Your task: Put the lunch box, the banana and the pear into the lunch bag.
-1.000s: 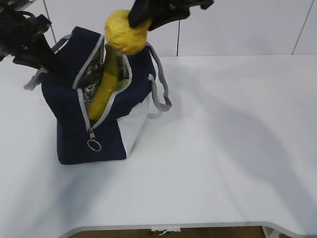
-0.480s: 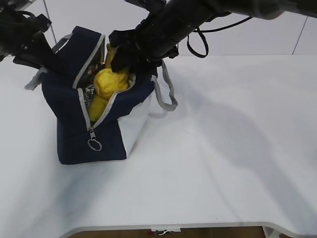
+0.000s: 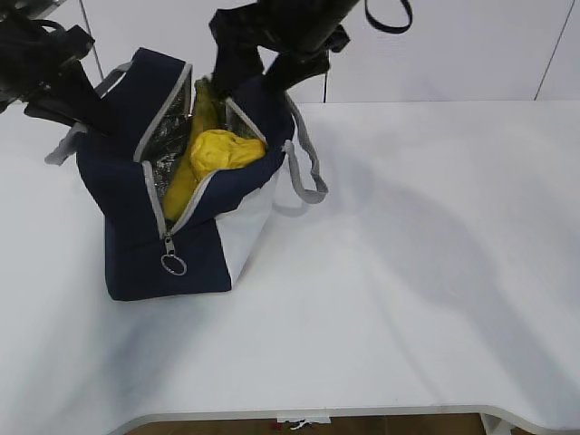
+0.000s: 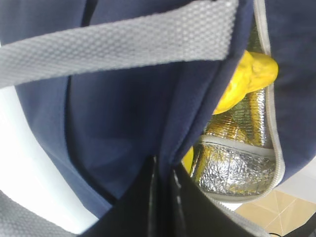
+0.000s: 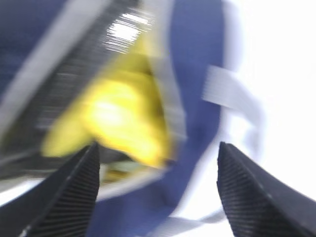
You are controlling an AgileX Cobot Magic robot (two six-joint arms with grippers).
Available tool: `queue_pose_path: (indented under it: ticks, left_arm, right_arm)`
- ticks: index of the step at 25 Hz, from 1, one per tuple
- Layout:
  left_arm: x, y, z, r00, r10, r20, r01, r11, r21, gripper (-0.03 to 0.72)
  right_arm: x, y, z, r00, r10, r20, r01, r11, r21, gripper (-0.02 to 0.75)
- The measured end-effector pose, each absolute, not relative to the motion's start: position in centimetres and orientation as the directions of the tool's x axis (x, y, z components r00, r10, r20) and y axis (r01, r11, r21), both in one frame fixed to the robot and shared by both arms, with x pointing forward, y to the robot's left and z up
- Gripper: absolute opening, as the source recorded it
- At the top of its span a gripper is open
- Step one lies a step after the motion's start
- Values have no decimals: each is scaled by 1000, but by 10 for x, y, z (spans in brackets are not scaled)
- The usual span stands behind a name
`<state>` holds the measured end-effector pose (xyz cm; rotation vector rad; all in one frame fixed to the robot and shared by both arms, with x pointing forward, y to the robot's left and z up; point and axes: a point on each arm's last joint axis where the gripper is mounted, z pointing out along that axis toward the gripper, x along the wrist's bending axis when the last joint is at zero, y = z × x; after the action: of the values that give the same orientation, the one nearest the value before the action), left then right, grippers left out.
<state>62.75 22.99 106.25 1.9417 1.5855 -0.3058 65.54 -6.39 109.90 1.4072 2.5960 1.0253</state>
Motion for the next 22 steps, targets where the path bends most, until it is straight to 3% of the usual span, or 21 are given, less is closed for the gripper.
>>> queue_pose_path:
  ticks: [5, 16, 18, 22]
  left_arm:
    - [627, 230, 1062, 258, 809, -529, 947, -102, 306, -7]
    - [627, 231, 1062, 259, 811, -524, 946, -105, 306, -7]
    - [627, 231, 1062, 259, 812, -523, 946, -106, 306, -7]
    - [627, 231, 1062, 259, 812, -522, 946, -106, 306, -7]
  right_arm:
    - [659, -79, 1094, -501, 847, 177, 793, 368, 485, 583]
    - [672, -75, 1060, -468, 865, 180, 833, 363, 418, 570]
    - [672, -75, 1060, -468, 865, 180, 833, 363, 418, 501]
    - [671, -75, 1059, -469, 865, 178, 835, 369, 407, 149]
